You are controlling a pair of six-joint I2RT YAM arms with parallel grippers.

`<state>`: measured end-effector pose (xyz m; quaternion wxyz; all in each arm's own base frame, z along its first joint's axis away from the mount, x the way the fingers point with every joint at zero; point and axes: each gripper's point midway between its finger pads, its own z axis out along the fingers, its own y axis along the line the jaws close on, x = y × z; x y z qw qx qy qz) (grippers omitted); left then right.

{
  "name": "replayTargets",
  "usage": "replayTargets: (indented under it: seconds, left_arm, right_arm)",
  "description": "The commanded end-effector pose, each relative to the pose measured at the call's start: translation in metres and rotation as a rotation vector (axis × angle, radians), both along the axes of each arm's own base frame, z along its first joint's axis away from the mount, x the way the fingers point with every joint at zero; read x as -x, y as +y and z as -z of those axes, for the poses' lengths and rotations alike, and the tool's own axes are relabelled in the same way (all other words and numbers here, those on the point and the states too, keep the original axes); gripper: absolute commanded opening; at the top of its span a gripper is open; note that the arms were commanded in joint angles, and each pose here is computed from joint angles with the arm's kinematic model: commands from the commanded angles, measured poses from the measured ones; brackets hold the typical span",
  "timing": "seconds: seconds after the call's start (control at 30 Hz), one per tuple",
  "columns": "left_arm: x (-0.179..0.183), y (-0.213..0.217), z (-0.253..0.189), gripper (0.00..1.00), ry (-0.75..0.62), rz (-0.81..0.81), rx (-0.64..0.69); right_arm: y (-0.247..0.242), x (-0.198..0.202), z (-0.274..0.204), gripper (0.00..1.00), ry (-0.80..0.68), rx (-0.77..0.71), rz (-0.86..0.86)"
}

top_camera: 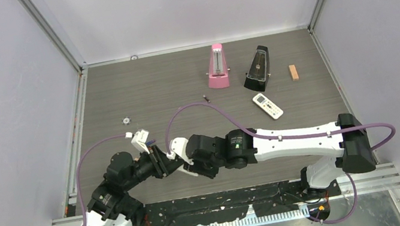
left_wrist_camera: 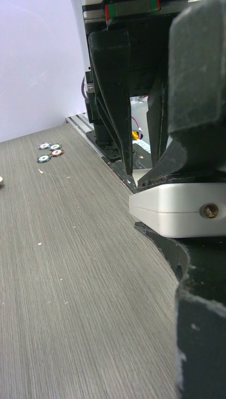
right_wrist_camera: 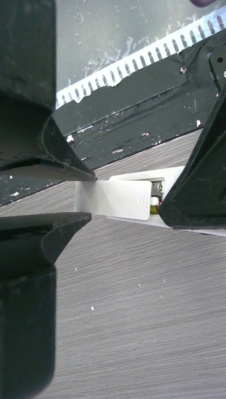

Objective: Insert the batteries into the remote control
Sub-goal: Load the battery cover into the remote control.

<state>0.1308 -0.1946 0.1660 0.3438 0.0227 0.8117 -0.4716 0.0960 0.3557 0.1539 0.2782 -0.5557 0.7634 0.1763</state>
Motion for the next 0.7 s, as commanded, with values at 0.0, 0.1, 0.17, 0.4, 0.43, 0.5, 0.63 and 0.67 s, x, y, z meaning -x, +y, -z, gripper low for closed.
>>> replayTargets:
  seconds: [0.0, 0.1, 0.17, 0.4, 0.43, 0.5, 0.63, 0.67]
  left_arm:
    - [0.0007, -0.0049, -0.0245, 0.00, -0.062, 0.030, 0.047]
    - [0.0004, -0.0036, -0.0236, 0.00, -0.065, 0.025, 0.039]
    - [0.0005, -0.0034, -0.0244, 0.00, -0.068, 0.025, 0.041]
    - [0.0005, -0.0026, -0.0277, 0.00, -0.070, 0.018, 0.047]
    - [0.0005, -0.0024, -0.0283, 0.00, -0.070, 0.016, 0.047]
    - [0.0009, -0.0021, -0.0304, 0.00, -0.074, 0.016, 0.049]
    - [0.0015, -0.0015, -0.0322, 0.00, -0.075, 0.015, 0.049]
    - [0.0014, -0.0015, -0.0321, 0.00, -0.075, 0.015, 0.050]
  right_arm:
    - [0.0162, -0.0055, -0.0245, 0.28, -0.037, -0.074, 0.004]
    - [0.0188, -0.0052, -0.0248, 0.28, -0.034, -0.079, 0.005]
    - [0.0200, -0.0049, -0.0231, 0.28, -0.032, -0.077, 0.006]
    - [0.0222, -0.0035, -0.0198, 0.28, -0.033, -0.067, 0.002]
    - [0.0220, -0.0032, -0.0188, 0.28, -0.034, -0.064, 0.002]
    - [0.0217, -0.0031, -0.0182, 0.28, -0.035, -0.060, 0.002]
    - [0.0210, -0.0042, -0.0162, 0.28, -0.039, -0.048, 0.008]
    - [0.0213, -0.0039, -0.0160, 0.28, -0.039, -0.047, 0.007]
